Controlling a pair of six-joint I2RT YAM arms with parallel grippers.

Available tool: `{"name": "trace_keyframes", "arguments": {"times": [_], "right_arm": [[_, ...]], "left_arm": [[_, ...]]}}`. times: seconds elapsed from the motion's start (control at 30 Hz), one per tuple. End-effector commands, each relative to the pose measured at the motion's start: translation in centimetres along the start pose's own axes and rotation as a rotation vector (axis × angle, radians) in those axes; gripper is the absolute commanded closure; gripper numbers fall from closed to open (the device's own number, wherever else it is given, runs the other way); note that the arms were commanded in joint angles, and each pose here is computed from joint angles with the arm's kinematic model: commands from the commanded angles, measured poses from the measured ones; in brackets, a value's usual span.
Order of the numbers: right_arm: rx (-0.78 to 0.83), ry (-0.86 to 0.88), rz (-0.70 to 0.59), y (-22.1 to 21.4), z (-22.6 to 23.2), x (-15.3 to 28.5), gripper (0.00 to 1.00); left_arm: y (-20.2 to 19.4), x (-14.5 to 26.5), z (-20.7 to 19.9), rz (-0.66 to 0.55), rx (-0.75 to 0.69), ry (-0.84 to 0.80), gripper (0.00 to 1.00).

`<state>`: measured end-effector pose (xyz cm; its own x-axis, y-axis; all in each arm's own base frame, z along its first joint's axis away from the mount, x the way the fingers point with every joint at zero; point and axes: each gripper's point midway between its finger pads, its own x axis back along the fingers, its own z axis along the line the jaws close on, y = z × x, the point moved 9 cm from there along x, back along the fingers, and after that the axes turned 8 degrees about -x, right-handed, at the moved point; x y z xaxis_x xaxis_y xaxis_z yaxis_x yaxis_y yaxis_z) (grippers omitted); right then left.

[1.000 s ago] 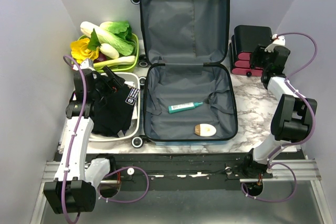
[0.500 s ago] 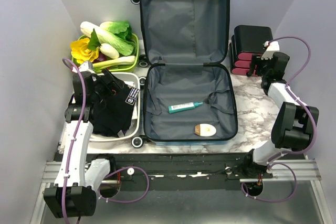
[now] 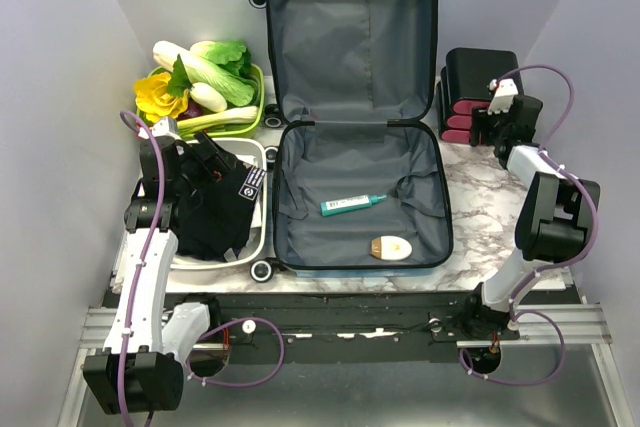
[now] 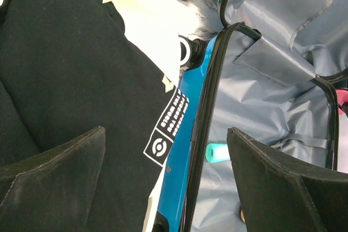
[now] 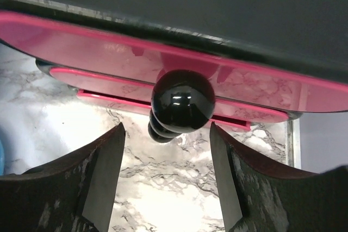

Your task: Open, take out, and arrange the luggage

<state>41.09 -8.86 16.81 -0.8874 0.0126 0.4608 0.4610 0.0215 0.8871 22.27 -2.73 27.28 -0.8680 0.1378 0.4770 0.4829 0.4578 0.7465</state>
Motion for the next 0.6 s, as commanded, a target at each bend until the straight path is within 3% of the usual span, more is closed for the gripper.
{"name": "trace_keyframes", "arguments": {"times": [0.0,0.27,0.57], "right_arm": [[0.085,0.066,0.021,-1.1,0.0,-1.3,0.3],[0.089,0.071,-0.109,-0.6,0.1,-1.8,0.34],[0.087,0.032,-0.112,-0.3,-0.3,-2.1,0.45]], "left_arm": [[0.4,-0.3,0.0,-0.025,0.004,0.009,0.01],[0.8,-0.3,-0.1,-0.031,0.005,0.012,0.01],[0.8,0.0,-0.1,-0.033,-0.001,0.022,0.01]]}}
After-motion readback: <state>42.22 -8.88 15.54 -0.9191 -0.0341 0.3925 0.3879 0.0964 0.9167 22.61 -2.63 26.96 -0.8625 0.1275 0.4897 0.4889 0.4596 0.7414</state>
